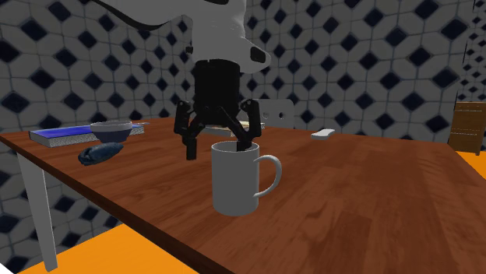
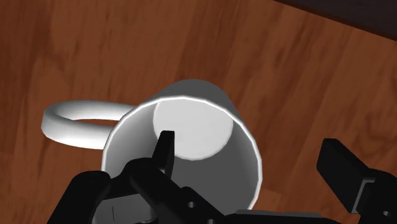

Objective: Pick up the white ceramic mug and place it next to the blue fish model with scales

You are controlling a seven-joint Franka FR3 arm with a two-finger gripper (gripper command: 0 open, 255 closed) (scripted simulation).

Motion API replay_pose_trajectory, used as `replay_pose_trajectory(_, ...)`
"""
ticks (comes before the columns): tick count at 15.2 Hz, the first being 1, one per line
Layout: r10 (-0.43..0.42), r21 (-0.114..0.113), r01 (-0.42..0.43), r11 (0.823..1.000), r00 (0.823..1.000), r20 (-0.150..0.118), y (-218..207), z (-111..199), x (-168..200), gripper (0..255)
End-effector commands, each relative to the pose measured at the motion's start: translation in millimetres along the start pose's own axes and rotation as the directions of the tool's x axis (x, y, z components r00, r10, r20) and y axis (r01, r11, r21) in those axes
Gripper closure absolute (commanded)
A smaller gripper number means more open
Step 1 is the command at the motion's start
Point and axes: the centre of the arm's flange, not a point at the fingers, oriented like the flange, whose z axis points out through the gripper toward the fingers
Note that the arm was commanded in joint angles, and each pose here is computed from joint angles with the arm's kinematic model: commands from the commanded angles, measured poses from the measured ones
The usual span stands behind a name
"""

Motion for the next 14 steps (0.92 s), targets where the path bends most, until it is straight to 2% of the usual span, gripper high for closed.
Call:
replay_pose_trajectory(1,0.000,0.000,0.000,1.000,1.000,0.000,0.7,2.4,-0.2,0)
replay_pose_trajectory(6,0.000,0.000,0.000,1.000,1.000,0.000,0.7,2.4,-0.2,0)
replay_pose_trajectory(7,0.000,0.000,0.000,1.000,1.000,0.000,0.7,2.4,-0.2,255)
replay_pose_trajectory(14,0.000,0.000,0.000,1.000,1.000,0.000,0.7,2.4,-0.2,255)
